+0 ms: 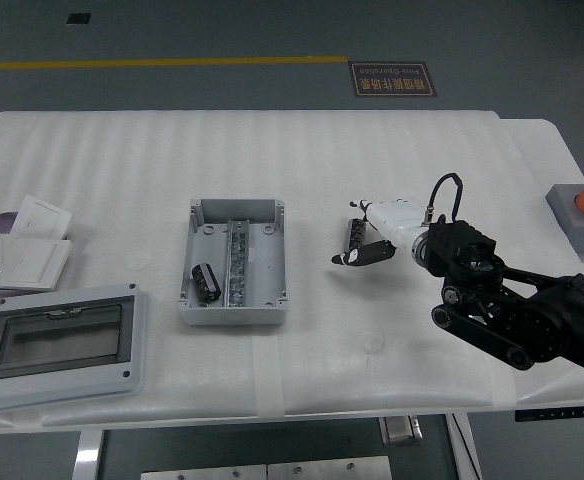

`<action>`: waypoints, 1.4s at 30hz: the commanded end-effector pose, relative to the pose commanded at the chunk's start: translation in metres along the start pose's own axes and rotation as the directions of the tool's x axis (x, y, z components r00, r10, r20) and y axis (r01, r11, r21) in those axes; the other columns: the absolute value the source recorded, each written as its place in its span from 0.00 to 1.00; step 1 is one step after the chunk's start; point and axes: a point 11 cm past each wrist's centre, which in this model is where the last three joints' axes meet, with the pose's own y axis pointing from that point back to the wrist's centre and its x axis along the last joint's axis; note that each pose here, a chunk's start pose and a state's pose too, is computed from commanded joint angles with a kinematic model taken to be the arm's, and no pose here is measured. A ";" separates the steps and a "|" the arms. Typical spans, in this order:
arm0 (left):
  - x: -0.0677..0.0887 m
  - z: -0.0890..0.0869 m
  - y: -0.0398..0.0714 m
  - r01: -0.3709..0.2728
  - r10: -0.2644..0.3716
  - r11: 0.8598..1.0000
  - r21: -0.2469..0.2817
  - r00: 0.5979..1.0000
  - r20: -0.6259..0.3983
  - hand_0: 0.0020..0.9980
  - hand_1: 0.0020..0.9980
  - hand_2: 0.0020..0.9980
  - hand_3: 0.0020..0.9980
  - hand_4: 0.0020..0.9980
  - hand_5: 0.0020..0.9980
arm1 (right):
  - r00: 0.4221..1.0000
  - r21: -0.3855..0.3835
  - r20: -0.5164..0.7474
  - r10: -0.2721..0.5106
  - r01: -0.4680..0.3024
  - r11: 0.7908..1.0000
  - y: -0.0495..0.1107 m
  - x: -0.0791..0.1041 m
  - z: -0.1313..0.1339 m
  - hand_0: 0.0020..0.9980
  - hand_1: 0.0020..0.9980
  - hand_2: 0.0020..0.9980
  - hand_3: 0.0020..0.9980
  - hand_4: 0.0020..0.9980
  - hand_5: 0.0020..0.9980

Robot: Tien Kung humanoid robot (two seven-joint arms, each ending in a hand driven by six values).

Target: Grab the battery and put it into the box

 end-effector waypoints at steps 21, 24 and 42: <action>-0.001 0.003 0.000 -0.001 0.001 1.000 -0.013 1.000 0.000 0.62 0.68 0.58 0.53 0.56 0.60 | 0.998 -0.003 -0.054 -0.011 0.011 1.000 -0.001 -0.010 0.002 0.79 0.68 0.64 0.73 0.71 0.37; -0.001 0.003 0.000 -0.002 0.002 1.000 -0.015 1.000 0.001 0.62 0.68 0.58 0.53 0.56 0.60 | 0.998 -0.001 -0.056 -0.002 0.002 1.000 -0.001 -0.011 0.003 0.79 0.68 0.64 0.73 0.71 0.37; -0.003 0.001 -0.001 0.001 -0.001 1.000 -0.008 1.000 0.001 0.62 0.68 0.58 0.54 0.56 0.61 | 0.976 0.154 0.158 0.147 -0.172 0.973 0.025 0.024 -0.042 0.73 0.63 0.58 0.69 0.44 0.22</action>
